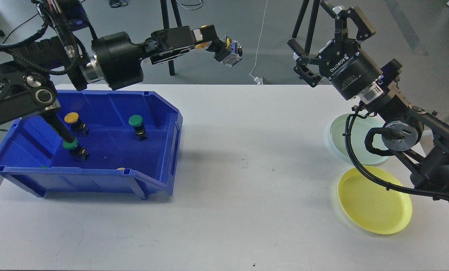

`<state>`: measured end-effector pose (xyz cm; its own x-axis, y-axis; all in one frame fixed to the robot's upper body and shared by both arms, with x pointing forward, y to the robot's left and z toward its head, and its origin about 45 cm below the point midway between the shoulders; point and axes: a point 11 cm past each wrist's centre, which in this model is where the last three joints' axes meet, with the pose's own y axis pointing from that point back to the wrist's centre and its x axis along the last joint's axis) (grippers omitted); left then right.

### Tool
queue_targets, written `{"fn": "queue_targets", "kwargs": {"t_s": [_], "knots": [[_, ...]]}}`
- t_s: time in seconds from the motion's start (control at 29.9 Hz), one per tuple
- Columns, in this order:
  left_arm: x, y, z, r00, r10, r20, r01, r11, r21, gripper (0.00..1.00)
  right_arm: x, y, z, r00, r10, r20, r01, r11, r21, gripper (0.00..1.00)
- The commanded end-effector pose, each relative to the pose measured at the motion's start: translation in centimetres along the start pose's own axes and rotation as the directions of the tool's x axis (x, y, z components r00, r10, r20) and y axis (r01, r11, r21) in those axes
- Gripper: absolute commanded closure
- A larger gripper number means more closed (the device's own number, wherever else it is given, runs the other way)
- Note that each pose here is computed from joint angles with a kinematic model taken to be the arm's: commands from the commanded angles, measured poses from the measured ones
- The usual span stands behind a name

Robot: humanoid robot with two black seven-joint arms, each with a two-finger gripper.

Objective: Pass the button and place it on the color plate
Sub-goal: 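Lift the yellow button and move both grippers toward each other, then pass the yellow button from the left gripper to the right gripper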

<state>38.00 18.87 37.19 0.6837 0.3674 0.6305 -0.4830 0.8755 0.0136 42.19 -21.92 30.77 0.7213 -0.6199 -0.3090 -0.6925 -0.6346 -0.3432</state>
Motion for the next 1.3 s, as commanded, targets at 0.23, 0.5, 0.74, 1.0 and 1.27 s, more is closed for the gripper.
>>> {"fn": "queue_targets", "kwargs": {"t_s": [0.23, 0.5, 0.74, 1.0, 1.27], "knots": [[-1.4, 0.0, -1.4, 0.99, 0.078, -0.117, -0.084, 0.995, -0.044, 0.75, -5.7, -0.9, 4.7, 0.988, -0.147, 0.052, 0.15, 0.988, -0.04, 0.04], [-1.9, -0.8, -1.1, 0.989, 0.065, -0.131, -0.073, 0.995, -0.064, 0.75, -8.3, -2.4, 6.3, 0.975, -0.189, 0.115, 0.191, 0.981, -0.012, 0.04], [-1.9, -0.8, -1.1, 0.989, 0.064, -0.13, -0.073, 0.995, -0.064, 0.75, -9.6, -2.7, 7.7, 0.967, -0.215, 0.137, 0.22, 0.975, -0.029, 0.04], [-2.0, -0.7, -1.2, 0.989, 0.064, -0.132, -0.072, 0.996, -0.06, 0.75, -10.3, -2.9, 8.0, 0.962, -0.221, 0.159, 0.225, 0.974, -0.005, 0.09], [-2.3, -0.5, -1.6, 0.988, 0.066, -0.141, -0.074, 0.996, -0.054, 0.75, -10.2, -2.8, 7.9, 0.962, -0.215, 0.166, 0.218, 0.976, 0.004, 0.21]]}}
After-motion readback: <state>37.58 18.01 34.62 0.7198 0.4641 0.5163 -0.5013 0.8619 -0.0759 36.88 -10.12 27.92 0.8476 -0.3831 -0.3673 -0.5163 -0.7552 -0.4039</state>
